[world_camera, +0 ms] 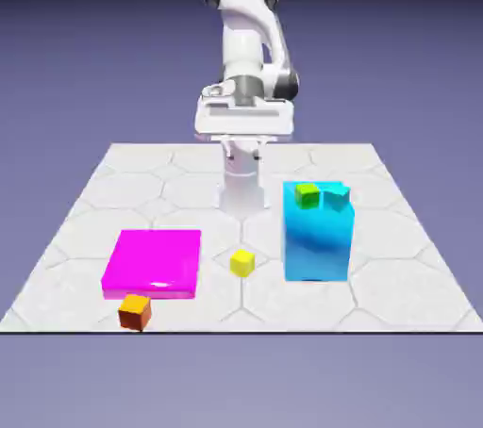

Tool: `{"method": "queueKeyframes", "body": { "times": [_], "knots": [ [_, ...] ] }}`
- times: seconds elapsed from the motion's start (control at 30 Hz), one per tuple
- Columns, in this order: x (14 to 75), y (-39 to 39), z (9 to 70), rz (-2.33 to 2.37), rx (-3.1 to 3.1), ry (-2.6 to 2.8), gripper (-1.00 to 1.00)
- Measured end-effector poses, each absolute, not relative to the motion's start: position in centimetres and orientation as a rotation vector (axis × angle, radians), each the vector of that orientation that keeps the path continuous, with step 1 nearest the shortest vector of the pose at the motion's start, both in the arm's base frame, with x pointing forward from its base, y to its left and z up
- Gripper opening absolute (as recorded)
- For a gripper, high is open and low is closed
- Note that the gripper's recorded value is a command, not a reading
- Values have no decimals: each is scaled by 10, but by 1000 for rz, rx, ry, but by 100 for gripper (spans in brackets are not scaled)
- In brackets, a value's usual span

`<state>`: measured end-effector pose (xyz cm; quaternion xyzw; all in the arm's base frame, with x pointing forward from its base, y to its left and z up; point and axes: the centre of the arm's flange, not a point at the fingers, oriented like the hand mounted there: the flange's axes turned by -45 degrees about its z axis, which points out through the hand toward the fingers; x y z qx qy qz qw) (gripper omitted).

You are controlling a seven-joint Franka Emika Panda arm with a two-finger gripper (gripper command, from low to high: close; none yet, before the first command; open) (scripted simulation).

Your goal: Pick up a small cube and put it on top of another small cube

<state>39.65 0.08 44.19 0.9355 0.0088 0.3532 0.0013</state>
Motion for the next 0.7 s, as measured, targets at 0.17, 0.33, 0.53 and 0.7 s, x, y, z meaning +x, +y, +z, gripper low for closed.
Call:
{"method": "queueKeyframes", "body": {
  "times": [0.17, 0.33, 0.53, 0.7],
  "knots": [
    [416, -15, 371, 649, 3106, -207, 0],
    [420, -27, 299, 158, 3182, -451, 0],
    [406, -36, 217, -451, 3143, -737, 0],
    [391, -36, 174, -796, 3059, -879, 0]
  ]
}}
